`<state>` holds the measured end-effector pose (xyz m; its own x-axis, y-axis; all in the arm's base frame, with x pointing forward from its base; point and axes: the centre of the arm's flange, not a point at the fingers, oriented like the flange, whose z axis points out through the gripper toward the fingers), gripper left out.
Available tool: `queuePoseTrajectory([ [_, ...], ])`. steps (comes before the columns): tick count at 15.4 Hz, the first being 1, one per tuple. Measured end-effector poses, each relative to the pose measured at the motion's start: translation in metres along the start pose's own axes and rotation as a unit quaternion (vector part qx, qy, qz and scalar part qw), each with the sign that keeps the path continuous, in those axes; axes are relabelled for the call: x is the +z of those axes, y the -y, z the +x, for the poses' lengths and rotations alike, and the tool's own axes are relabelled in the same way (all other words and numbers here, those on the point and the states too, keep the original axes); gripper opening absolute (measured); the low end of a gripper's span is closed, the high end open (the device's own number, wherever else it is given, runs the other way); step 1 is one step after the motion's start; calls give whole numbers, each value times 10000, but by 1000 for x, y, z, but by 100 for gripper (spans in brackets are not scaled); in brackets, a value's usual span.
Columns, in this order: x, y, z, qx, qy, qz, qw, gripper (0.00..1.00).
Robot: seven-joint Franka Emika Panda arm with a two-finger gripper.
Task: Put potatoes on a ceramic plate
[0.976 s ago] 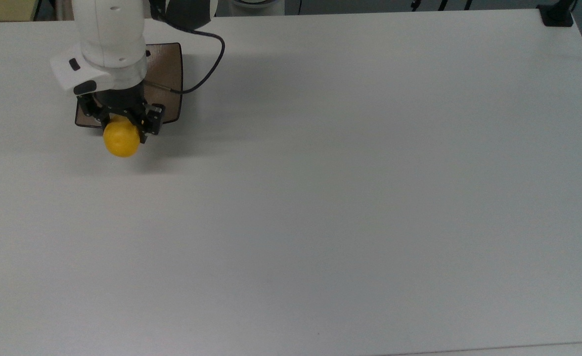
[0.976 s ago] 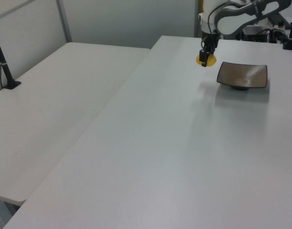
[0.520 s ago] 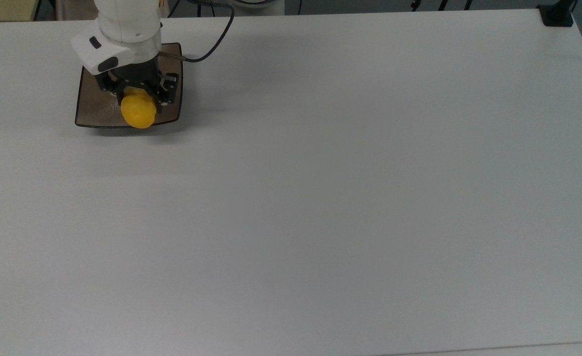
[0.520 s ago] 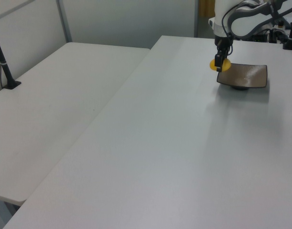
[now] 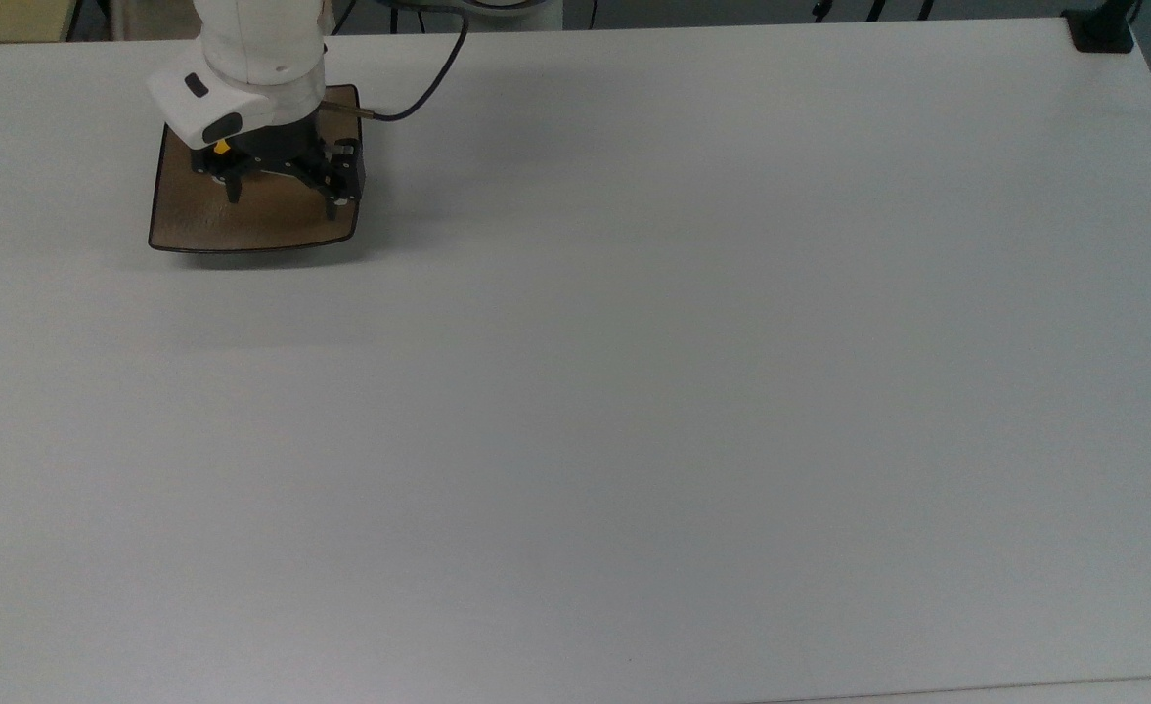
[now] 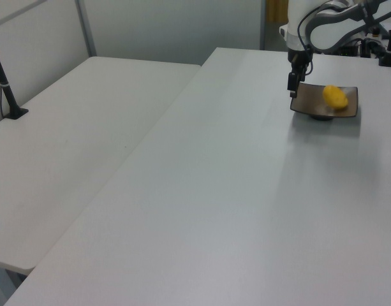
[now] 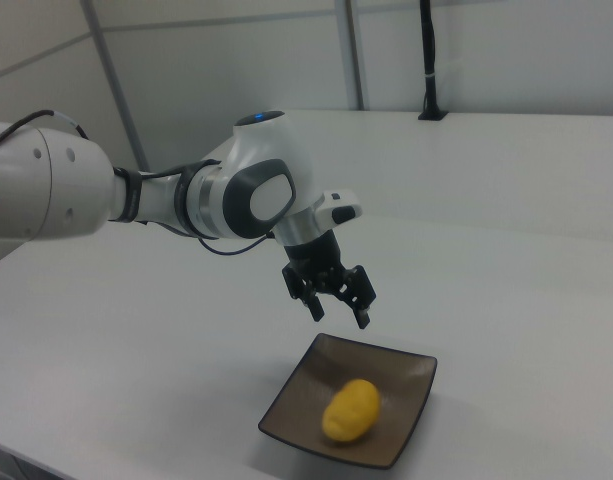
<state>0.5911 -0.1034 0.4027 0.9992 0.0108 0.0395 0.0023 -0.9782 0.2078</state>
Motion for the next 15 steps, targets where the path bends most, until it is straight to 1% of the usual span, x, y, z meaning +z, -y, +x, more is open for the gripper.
queuePoseTrajectory([
  [3,0,0,0,-1,0,0,10000,98],
  [5,0,0,-2,2,82,0,10000,100],
  [8,-12,-3,-5,75,200,24,9998,100],
  [11,-43,-2,-4,323,33,374,9988,100],
  [15,-88,20,-8,348,-51,719,9968,100],
])
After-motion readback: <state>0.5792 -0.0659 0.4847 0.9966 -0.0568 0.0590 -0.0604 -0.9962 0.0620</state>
